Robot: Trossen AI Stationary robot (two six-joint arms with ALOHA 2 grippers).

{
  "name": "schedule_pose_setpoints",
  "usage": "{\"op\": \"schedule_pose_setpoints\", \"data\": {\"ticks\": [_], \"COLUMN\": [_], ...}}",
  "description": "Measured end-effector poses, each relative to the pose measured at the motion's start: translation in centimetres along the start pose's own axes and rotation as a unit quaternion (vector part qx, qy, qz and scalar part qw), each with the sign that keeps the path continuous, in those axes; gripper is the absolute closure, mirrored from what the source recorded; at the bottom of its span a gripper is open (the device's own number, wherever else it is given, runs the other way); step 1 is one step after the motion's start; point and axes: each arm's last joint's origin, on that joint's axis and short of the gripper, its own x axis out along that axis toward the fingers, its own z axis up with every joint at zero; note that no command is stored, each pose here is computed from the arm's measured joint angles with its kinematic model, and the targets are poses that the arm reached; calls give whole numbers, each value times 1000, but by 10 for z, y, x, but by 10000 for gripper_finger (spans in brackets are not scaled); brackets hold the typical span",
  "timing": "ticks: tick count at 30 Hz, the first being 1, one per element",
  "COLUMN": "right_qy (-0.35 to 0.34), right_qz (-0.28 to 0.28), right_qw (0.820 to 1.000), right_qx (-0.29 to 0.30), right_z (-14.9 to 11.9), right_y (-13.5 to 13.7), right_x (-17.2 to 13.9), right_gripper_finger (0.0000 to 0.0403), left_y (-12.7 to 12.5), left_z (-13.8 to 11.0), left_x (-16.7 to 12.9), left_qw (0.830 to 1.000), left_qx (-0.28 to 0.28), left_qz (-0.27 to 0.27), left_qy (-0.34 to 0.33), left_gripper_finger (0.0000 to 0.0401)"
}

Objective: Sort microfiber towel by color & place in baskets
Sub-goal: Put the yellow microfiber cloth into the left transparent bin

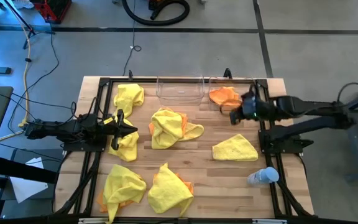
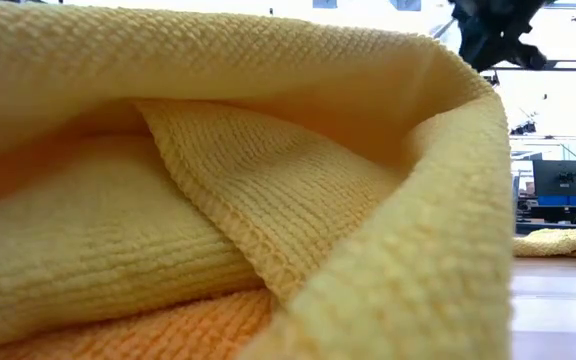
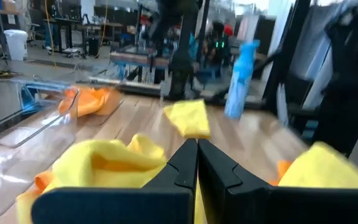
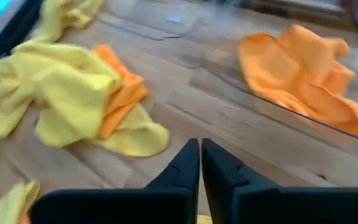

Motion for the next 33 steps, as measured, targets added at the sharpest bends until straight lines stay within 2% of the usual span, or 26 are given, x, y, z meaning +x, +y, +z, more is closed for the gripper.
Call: {"op": "schedule_pose_setpoints", "data": {"ticks": [5,12,17,21,25,33], "right_qy": [-15,-18,-4,11,21,-12], "right_qz": [46,68,68,64,83,118], "right_qw": [998,994,990,986,977,952], "right_qx": [-33,-79,-127,-155,-197,-283], "right_z": [-21,-43,-53,-60,-70,-87], "right_y": [19,34,37,34,35,38], "right_x": [-11,-15,-16,-20,-27,-41], "right_gripper_finger": [395,401,402,402,402,403], "left_y": [-1,-2,-8,-22,-40,-66], "left_z": [4,14,33,63,90,122], "left_x": [0,-1,5,29,64,130], "left_qw": [998,996,997,994,987,949], "left_qx": [-56,-67,-64,-51,-26,-63], "left_qz": [-4,-7,22,56,103,217], "left_qy": [-19,-50,39,77,118,219], "left_gripper_finger": [400,400,401,401,401,401]}}
